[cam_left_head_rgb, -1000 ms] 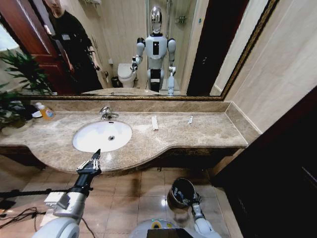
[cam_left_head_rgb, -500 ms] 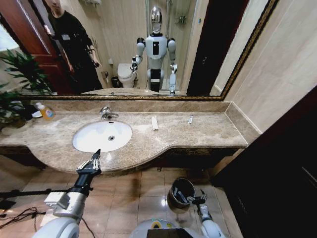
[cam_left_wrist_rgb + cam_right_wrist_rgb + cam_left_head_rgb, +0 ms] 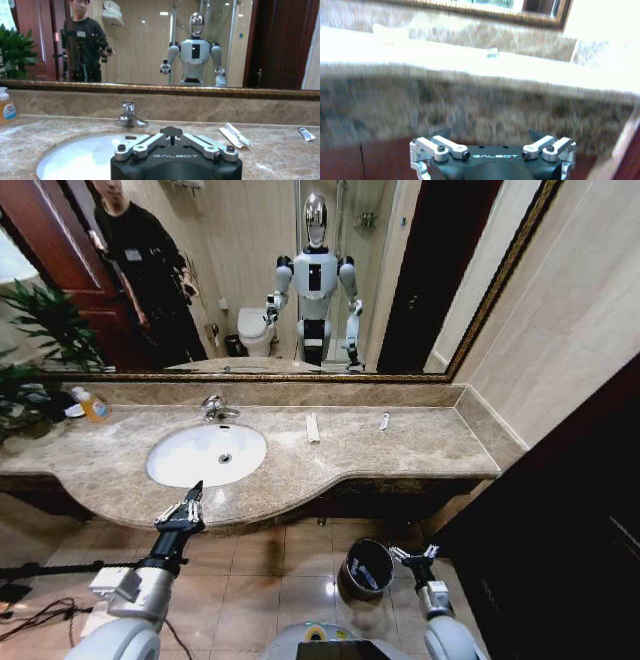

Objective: Pick up the trash from the sink and place it in the trash bin.

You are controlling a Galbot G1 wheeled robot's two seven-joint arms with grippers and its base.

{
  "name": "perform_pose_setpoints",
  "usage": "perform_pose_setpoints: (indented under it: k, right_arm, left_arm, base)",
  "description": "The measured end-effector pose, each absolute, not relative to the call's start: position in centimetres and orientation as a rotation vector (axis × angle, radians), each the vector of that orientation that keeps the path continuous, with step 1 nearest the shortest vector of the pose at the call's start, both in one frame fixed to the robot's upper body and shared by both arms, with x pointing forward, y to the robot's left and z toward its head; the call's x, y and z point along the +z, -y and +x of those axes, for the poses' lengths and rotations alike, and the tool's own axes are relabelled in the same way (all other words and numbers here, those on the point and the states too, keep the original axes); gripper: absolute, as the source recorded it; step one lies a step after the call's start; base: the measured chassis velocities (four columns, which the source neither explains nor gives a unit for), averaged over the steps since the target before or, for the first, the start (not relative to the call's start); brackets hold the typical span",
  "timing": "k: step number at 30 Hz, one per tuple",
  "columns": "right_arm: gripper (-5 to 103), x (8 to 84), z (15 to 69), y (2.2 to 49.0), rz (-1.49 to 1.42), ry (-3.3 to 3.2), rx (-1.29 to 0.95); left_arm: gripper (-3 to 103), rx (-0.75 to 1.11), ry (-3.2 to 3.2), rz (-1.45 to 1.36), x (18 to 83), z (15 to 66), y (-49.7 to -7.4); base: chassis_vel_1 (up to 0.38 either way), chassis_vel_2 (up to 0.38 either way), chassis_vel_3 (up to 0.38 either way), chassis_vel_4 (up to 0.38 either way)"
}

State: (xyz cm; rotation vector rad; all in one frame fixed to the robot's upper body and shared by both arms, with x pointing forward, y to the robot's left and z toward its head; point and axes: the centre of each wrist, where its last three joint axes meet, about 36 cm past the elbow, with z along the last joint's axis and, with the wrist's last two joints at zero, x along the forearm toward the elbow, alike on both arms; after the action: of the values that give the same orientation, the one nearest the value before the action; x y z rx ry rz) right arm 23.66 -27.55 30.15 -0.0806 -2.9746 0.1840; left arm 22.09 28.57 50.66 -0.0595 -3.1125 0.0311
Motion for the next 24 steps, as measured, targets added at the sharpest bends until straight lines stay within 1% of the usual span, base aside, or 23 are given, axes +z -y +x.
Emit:
perform_pose_setpoints:
  k: [4, 7, 11, 12, 15, 20, 23, 24]
  right_arm:
    - [100, 34.5, 27.6, 26.1, -0.084, 3.053, 0.130]
    - [100, 35.4, 29.0, 25.6, -0.075, 3.065, 0.107]
    - [100, 38.2, 33.1, 23.7, -0.038, 3.059, 0.005]
    - [100, 38.2, 33.1, 23.7, -0.038, 3.059, 0.005]
    - [100, 39.5, 36.3, 23.3, -0.022, 3.055, -0.010]
    - [100, 40.4, 38.9, 23.3, -0.017, 3.049, -0.018]
    - [100, 41.0, 42.8, 23.8, -0.008, 3.039, -0.009]
    - [100, 41.0, 42.8, 23.8, -0.008, 3.039, -0.009]
  left_arm:
    - [0, 0.031, 3.112, -0.059, 50.7, 22.1, -28.6]
    - [0, 0.031, 3.113, -0.059, 50.7, 22.1, -28.6]
    - [0, 0.031, 3.113, -0.059, 50.7, 22.1, -28.6]
    - [0, 0.031, 3.113, -0.059, 50.7, 22.1, -28.6]
    - [0, 0.031, 3.113, -0.059, 50.7, 22.1, -28.6]
    - [0, 0.031, 3.113, -0.059, 50.7, 22.1, -28.6]
    - [0, 0.031, 3.113, -0.059, 50.7, 22.1, -28.6]
    - [0, 0.031, 3.113, -0.059, 50.7, 22.1, -28.6]
  base:
    - [0.000, 0.000, 0.000, 0.000]
    - [0.000, 0.000, 0.000, 0.000]
    - [0.000, 0.000, 0.000, 0.000]
    - [0.000, 0.000, 0.000, 0.000]
    - [0.000, 0.000, 0.000, 0.000]
    - [0.000, 0.000, 0.000, 0.000]
    - [0.000, 0.000, 0.000, 0.000]
    - [0.000, 0.000, 0.000, 0.000]
